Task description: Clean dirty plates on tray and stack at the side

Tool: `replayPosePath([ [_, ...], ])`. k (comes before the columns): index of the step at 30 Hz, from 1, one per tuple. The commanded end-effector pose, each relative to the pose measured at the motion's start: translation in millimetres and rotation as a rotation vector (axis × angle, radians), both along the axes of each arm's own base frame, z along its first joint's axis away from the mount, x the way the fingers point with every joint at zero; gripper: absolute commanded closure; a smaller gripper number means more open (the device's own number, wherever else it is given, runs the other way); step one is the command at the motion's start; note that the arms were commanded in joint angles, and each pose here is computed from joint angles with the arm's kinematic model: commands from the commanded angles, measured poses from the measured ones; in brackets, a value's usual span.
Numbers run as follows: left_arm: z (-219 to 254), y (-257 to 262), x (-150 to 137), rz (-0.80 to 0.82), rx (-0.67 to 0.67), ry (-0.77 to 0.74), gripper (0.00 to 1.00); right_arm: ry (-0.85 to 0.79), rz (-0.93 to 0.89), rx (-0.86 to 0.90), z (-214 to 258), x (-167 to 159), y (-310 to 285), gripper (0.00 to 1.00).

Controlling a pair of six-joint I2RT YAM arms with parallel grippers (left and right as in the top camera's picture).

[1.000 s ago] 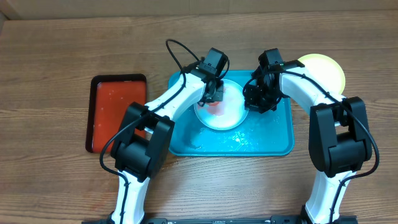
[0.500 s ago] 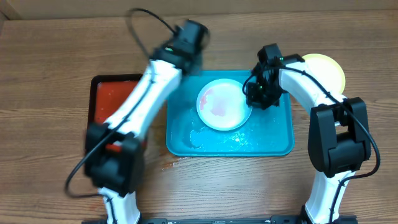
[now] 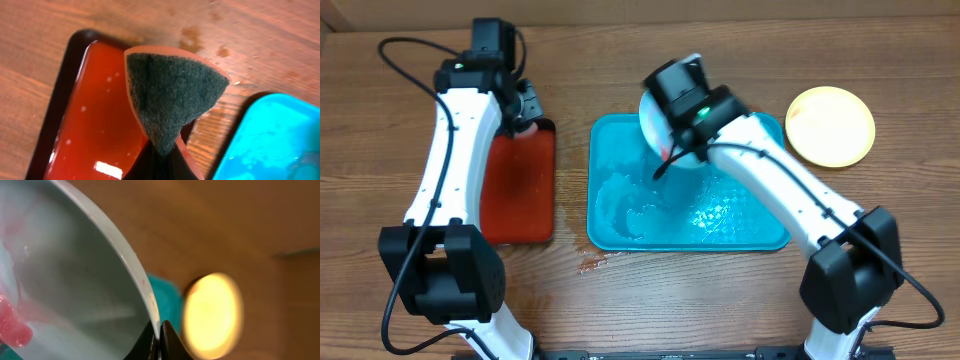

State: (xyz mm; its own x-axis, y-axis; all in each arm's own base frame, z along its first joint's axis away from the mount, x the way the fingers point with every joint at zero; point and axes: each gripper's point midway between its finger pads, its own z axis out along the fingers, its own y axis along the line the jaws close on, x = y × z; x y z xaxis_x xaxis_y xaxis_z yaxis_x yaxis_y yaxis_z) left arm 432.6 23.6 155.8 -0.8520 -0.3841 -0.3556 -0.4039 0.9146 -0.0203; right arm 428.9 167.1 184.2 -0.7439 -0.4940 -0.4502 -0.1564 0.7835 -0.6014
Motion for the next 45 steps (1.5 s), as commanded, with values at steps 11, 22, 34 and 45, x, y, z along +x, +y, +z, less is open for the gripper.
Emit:
replayPosePath([
  [11, -9, 7, -7, 0.027, -0.042, 0.030, 0.96, -0.226, 0.117, -0.550, 96, -17, 29, 0.96],
  [22, -9, 7, -7, 0.027, -0.042, 0.030, 0.96, -0.080, 0.132, -0.108, 36, 9, 19, 0.96],
  [34, -9, 7, -7, 0.027, -0.042, 0.029, 0.96, 0.162, -0.143, 0.672, -17, 46, -105, 0.96],
  [45, -9, 7, -5, 0.027, -0.042, 0.022, 0.96, 0.065, -0.860, 0.862, -61, 5, -330, 0.96],
])
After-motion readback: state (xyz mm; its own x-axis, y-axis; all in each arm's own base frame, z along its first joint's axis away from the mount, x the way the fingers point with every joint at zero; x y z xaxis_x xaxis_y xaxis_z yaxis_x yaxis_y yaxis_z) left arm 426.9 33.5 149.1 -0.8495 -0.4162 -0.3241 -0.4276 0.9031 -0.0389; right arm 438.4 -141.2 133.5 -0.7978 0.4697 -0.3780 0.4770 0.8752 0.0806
